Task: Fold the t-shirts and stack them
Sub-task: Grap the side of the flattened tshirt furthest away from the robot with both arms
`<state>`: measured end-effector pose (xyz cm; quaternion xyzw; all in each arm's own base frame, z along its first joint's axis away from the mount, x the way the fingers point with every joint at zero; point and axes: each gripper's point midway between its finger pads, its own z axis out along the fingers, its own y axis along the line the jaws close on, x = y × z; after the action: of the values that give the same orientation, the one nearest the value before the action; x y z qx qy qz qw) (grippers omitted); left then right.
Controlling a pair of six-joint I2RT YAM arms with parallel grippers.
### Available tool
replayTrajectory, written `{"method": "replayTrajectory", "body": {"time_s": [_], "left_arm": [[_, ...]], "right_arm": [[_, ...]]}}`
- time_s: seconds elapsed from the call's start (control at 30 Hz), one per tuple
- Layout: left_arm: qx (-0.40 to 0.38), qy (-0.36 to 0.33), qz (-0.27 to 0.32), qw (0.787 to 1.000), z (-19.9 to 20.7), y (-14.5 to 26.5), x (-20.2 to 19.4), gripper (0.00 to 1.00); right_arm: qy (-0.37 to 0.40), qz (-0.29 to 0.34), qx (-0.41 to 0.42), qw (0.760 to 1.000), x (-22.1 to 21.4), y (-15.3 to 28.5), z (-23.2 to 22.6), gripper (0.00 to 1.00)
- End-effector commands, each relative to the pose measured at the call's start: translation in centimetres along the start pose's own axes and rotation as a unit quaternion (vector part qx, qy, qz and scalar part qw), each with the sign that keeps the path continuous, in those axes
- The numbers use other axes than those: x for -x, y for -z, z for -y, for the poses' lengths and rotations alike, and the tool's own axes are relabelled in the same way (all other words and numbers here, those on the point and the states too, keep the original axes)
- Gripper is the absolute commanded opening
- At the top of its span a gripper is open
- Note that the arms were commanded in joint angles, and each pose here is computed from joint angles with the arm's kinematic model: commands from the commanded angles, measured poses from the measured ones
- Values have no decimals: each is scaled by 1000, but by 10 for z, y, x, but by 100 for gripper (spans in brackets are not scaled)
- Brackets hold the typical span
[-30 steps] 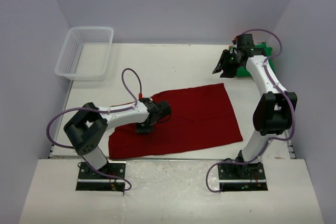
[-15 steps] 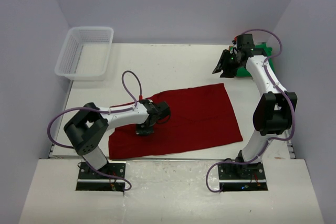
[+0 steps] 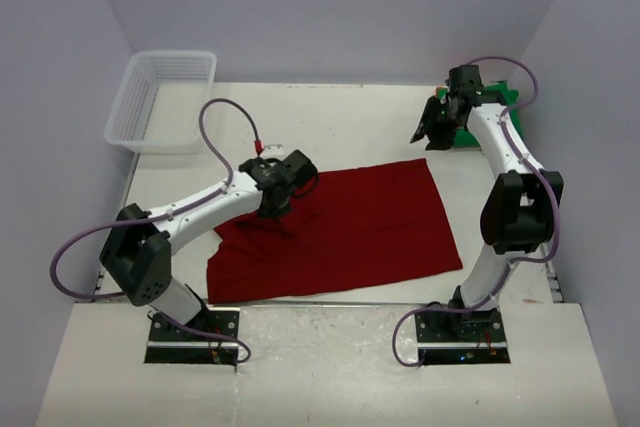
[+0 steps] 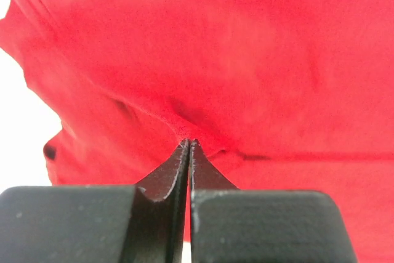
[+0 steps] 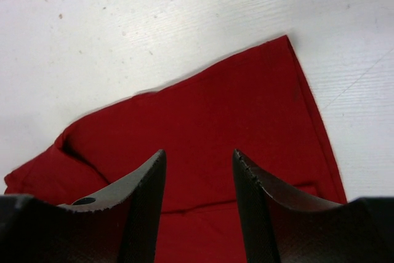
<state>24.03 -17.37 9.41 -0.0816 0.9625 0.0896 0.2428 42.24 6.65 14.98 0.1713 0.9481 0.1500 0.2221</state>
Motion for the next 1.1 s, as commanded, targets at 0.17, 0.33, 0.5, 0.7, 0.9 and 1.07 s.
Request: {"method": "replayTrajectory", "body": {"time_s": [0.17, 0.33, 0.5, 0.7, 0.9, 1.07], "left_arm": [[-32, 42, 68, 996, -27, 4, 78, 0], [-60, 58, 86, 993, -29, 11, 97, 0], [-85, 59, 92, 990, -26, 13, 100, 0], [-100, 56, 91, 989, -33, 12, 97, 0], [-101, 47, 98, 989, -43, 17, 97, 0], [-111, 23, 53, 992, -34, -6, 72, 1]], "right_arm": [[-21, -2, -49, 999, 16, -9, 24, 49], [-44, -47, -94, 993, 19, -22, 49, 48], [-29, -68, -131, 989, 23, -35, 62, 48], [-19, -86, -98, 991, 33, -52, 50, 48], [-34, -86, -80, 992, 29, -74, 48, 47], [-34, -105, -76, 991, 19, -93, 50, 48]]}}
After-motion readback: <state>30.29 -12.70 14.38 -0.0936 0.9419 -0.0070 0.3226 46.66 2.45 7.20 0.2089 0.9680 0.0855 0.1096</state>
